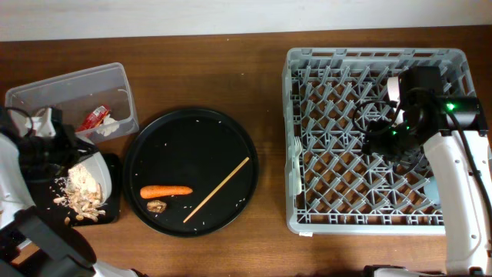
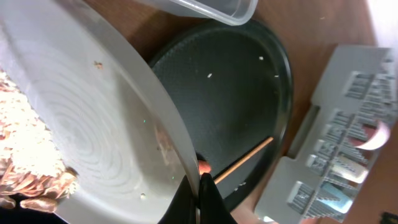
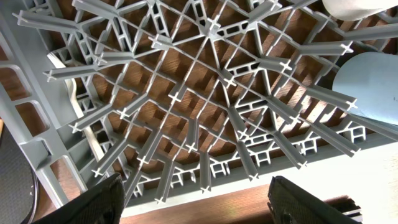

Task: Sort waste into correct bins and load items into the dishwasher rack
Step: 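Tilt the plate over the black rectangular tray to dump rice and shells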

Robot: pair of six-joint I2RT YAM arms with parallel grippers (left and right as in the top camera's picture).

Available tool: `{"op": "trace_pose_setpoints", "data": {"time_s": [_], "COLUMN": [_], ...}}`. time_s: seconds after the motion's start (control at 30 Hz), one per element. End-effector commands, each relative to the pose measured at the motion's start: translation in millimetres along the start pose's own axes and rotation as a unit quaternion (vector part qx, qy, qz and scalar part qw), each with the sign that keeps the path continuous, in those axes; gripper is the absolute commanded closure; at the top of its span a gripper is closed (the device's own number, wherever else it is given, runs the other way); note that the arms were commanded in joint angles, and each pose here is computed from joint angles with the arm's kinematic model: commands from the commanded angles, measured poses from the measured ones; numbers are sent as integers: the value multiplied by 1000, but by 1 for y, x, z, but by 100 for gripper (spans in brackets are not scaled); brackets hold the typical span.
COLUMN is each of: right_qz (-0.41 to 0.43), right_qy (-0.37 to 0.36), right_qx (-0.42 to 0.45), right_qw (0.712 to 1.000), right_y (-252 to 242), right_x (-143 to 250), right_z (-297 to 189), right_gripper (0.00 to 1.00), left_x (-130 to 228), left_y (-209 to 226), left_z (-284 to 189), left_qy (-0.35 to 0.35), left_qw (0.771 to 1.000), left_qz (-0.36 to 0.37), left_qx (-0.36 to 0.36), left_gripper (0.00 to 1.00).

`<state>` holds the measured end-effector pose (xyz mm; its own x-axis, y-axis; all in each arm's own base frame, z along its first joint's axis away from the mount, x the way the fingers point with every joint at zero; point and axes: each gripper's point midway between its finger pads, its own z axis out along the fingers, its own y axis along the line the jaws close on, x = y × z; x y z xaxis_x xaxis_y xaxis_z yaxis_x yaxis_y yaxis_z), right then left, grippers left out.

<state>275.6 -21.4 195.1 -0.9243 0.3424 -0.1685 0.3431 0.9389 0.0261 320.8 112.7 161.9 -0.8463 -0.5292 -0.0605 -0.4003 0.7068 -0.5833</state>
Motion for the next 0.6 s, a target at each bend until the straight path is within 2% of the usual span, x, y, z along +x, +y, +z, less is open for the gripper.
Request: {"op": "trace_pose_setpoints", "data": {"time_s": [0.0, 0.07, 0.2, 0.3, 0.43, 0.5, 0.57], "right_qz": [2, 2, 2, 2, 2, 2, 2], "right_qy": [-8, -8, -8, -8, -9, -8, -9], "right_qx": [6, 6, 6, 6, 6, 6, 6], "right_qw": [1000, 1000, 1000, 1000, 1000, 1000, 1000], "right_y": [-3, -3, -3, -3, -3, -3, -3], "right_x": [-3, -3, -3, -3, -3, -3, -3], "right_z": [-4, -4, -4, -4, -4, -4, -4], "right_gripper": [23, 23, 23, 23, 23, 23, 23], "left_x": [2, 1, 1, -3, -6, -3, -5], "left_y": [-8, -5, -19, -9, -14, -19, -28], "left_z": [-14, -17, -28, -36, -45, -47, -52], "left_qy": [-17, -22, -38, -54, -78, -74, -91], "left_qw": [999, 998, 992, 992, 985, 982, 974], "left_qz": [8, 3, 26, 20, 48, 34, 72], "left_qx": [46, 51, 117, 116, 149, 168, 195], "left_gripper": [100, 100, 100, 100, 100, 100, 100]}}
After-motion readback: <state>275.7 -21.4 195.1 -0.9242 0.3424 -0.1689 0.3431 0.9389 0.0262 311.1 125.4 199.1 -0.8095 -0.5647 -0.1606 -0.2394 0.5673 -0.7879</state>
